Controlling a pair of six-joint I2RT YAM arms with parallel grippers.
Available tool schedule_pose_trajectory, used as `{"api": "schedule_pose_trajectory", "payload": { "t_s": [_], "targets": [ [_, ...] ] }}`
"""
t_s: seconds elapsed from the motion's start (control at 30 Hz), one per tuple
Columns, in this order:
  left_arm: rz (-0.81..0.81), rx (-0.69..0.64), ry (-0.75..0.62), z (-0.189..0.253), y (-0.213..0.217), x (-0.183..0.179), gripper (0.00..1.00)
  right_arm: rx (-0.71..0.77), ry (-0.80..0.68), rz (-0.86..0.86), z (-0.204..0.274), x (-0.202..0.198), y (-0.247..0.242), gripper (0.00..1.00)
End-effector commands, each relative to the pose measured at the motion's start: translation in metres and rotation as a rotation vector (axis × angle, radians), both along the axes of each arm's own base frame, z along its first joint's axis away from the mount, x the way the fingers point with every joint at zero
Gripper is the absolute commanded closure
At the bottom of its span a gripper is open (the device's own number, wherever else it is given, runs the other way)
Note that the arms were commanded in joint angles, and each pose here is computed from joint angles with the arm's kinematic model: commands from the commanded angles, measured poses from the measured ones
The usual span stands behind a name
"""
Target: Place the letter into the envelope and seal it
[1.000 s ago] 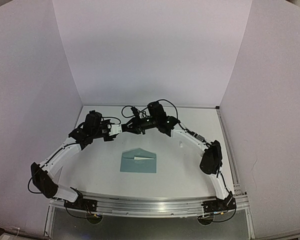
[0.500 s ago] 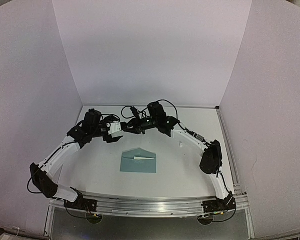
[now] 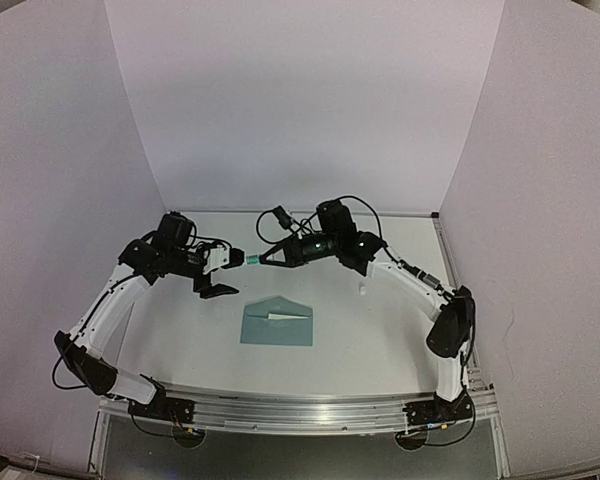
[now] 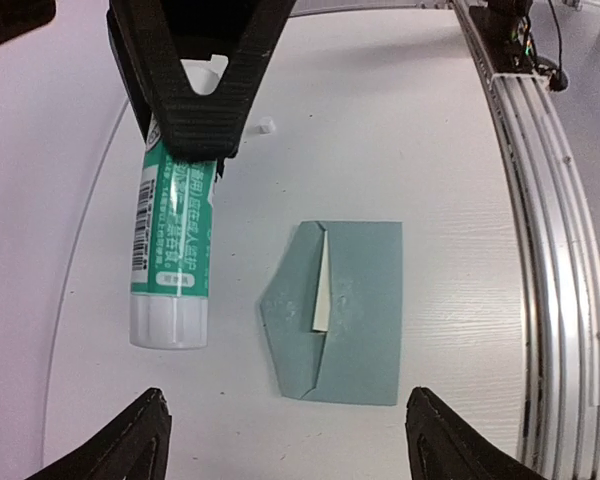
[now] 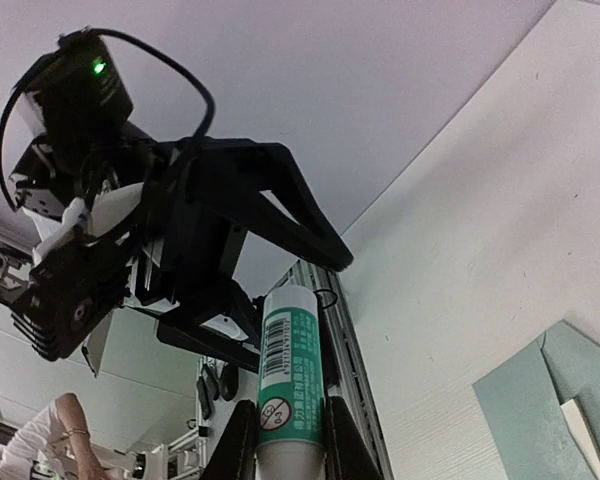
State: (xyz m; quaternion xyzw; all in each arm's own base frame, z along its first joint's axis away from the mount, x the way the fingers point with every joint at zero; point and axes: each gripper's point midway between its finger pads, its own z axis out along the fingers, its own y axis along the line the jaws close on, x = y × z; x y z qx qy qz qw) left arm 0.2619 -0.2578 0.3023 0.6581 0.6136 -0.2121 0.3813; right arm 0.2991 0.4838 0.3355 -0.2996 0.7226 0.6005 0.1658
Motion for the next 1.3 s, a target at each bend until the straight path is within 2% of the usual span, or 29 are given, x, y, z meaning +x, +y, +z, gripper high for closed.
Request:
{"api": "schedule_pose_trajectory", "payload": {
  "t_s": [0.0,0.3,0.47,0.7,0.97,1.1,1.27],
  "targets": [
    [-0.037,-0.081,0.042,0.02,-0.015,-0.005,0.24,-0.012,-0.132,0.034,0.013,-0.015,-0.002,1.0],
    [-0.056,-0.086,0.04,0.018,-0.021,-0.002,0.34,-0.051,-0.15,0.069,0.003,-0.025,0.002,1.0],
    [-0.067,-0.099,0.03,0.017,-0.027,0.0,0.59,-0.046,-0.158,0.066,0.006,-0.023,0.005,1.0],
    [-0.082,-0.107,0.023,0.019,-0.031,0.0,0.61,-0.062,-0.153,0.052,0.0,-0.019,0.007,1.0],
    [-0.085,-0.099,0.01,0.017,-0.031,0.001,0.71,-0.085,-0.147,0.041,-0.006,-0.016,0.007,1.0],
    [-0.085,-0.095,0.009,0.016,-0.03,0.001,0.81,-0.086,-0.148,0.039,-0.006,-0.015,0.007,1.0],
    [-0.083,-0.073,0.002,0.012,-0.027,0.0,0.87,-0.087,-0.153,0.034,-0.004,-0.015,0.007,1.0]
  ]
}}
